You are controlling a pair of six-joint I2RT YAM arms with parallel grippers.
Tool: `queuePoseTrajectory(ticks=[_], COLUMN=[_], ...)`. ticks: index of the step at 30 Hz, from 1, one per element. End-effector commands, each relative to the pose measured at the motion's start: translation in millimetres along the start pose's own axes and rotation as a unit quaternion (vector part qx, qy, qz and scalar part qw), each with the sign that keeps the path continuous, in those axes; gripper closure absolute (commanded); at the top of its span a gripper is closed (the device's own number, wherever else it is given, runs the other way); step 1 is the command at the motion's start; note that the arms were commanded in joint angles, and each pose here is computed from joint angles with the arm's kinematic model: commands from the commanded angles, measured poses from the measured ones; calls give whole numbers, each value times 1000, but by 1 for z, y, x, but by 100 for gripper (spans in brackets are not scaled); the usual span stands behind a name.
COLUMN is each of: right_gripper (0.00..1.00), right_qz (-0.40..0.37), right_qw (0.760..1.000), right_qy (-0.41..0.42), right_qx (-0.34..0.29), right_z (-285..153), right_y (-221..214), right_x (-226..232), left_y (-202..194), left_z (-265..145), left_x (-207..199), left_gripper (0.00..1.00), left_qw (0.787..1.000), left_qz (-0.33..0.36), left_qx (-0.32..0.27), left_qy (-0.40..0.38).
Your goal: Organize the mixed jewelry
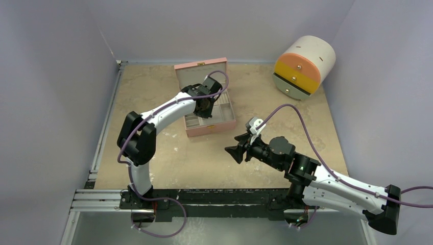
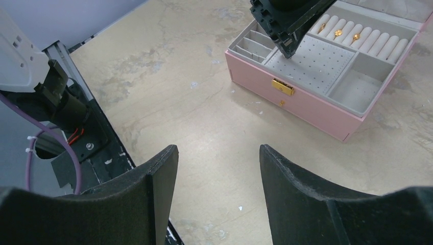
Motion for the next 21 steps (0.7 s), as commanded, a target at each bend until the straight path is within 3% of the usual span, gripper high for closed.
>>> queuePoseTrajectory(ticks=[1,21], right_gripper=[37,37], right_qz=[13,18], right_qw=[999,999], right_qy=[22,21], right_qx=[-27,-27], right_z=[-1,-2], right_y=[11,6], right_x=[9,7], left_y=[6,0], left_z=[19,31], left_x=[-12,-22], left_gripper=[100,100], left_qw=[1000,1000], left_qz=[-8,6], left_qx=[-4,13], left_qy=[-14,-5])
Point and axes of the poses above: each gripper's point midway between its finger pads, its own z axis out along the fingers, its own x axis along the line the jaws close on, y = z × x, the point moved 5 cm from there along -z, back along the fingers, and after that the axes turned 15 degrees about z, right-handed, at the moved point
